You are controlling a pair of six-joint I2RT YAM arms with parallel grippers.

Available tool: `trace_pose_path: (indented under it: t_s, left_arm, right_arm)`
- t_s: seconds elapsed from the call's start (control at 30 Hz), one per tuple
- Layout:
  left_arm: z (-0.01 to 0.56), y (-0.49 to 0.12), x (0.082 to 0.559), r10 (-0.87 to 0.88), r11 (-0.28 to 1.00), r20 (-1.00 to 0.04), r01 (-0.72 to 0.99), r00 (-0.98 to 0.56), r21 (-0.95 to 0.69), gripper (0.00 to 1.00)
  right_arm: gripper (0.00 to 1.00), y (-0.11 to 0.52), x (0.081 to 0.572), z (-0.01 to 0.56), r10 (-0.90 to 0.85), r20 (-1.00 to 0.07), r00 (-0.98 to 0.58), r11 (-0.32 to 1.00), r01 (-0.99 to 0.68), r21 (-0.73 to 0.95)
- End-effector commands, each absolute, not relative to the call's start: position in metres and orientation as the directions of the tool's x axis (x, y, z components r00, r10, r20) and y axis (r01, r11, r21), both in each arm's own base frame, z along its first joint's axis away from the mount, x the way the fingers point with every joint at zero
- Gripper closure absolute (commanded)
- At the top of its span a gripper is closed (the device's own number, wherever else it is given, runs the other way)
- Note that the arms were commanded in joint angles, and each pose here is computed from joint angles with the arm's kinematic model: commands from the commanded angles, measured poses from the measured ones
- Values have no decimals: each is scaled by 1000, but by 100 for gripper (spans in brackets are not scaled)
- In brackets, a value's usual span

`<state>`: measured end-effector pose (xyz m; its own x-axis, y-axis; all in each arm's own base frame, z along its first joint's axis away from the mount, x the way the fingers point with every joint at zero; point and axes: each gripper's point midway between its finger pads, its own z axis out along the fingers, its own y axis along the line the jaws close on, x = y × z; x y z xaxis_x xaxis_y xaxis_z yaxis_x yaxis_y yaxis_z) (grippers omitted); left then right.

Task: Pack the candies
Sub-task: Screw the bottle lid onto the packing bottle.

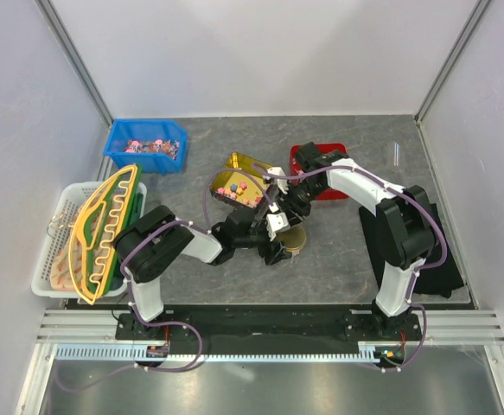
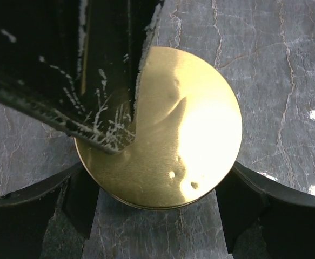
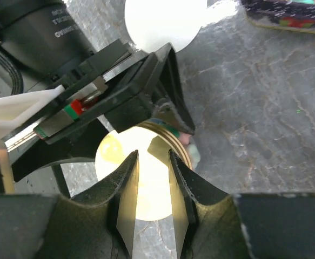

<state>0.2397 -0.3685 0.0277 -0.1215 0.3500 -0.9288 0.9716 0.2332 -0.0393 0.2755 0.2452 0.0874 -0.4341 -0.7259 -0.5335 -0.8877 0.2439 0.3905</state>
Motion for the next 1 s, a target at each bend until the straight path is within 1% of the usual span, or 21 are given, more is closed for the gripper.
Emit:
trace_pose_path:
  t_s: [0.0,0.23,0.43,0.67,0.73,0.8,0.87,0.97]
  left_arm:
    - [-2,-355,238,438,261,-883,964,-168,-53,43]
    - [-2,-356,237,438,258,-883,965,-168,-56,43]
    - [-2,-356,236,438,256,-883,965,-167,-55,43]
    - [-2,-356,237,441,261,-882,964,-169,-54,43]
    - [-2,-356,237,440,260,-882,964,-168,-54,43]
    - [-3,-356,237,442,261,-881,964,-170,-55,43]
    - [-3,-356,237,441,262,-881,964,-171,-56,43]
    - [-3,-356,238,442,263,-881,963,-171,-55,43]
  right_arm:
    - [65,243,289,95,-681,-602,-418,229,-902,367]
    - [65,224,301,97,-645,-614,-454,261,-887,382]
    - [65,228,292,86,-651,-582,-487,222,-855,468]
    - [68,228,286,79,-661,-564,-495,209,-844,494]
    - [72,227,285,78,-661,-558,-502,215,-839,500]
    - [73,227,283,76,-662,-550,-510,219,-833,508]
    - [78,225,282,77,-665,-545,-511,228,-834,503]
    - [81,221,279,75,-672,-528,-520,246,-828,503]
